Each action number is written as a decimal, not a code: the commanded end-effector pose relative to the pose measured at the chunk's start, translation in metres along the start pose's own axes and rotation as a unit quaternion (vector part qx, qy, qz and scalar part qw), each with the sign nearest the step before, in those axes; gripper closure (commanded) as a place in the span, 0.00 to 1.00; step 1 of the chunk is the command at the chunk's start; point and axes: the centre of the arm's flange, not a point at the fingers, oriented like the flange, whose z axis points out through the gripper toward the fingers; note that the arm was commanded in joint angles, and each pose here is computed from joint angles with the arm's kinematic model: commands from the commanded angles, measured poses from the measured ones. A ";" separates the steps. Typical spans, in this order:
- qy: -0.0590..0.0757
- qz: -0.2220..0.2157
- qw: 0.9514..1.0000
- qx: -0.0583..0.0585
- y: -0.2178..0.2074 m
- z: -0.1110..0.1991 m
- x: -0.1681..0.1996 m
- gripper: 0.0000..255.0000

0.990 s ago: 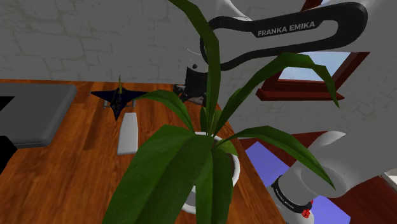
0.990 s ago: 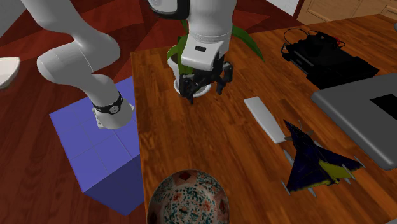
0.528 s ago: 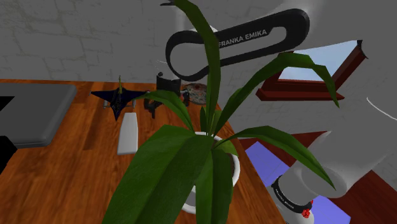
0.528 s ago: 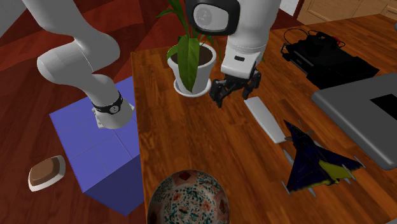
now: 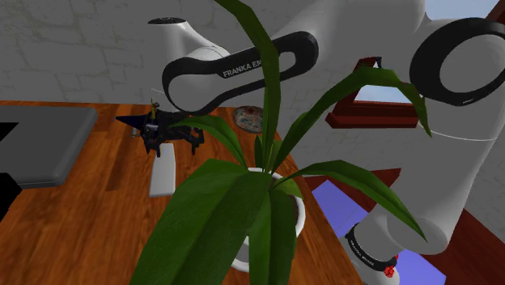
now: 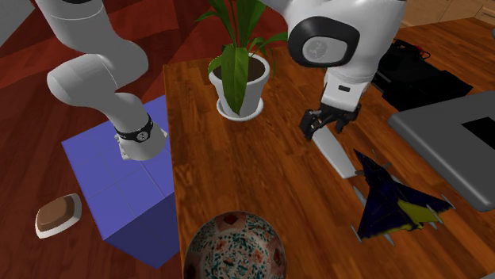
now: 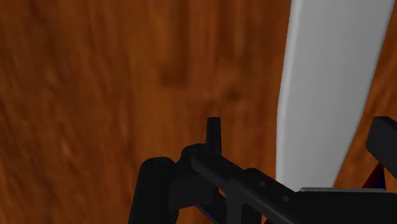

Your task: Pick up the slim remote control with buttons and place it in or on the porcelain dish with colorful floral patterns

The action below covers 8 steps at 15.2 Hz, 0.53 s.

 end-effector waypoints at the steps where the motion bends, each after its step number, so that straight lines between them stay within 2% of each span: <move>1: 0.002 0.008 1.000 -0.001 -0.022 0.011 0.007 0.00; 3: 0.004 0.013 1.000 -0.001 -0.038 0.017 0.011 0.00; 8: 0.004 0.013 1.000 -0.001 -0.038 0.044 0.012 0.00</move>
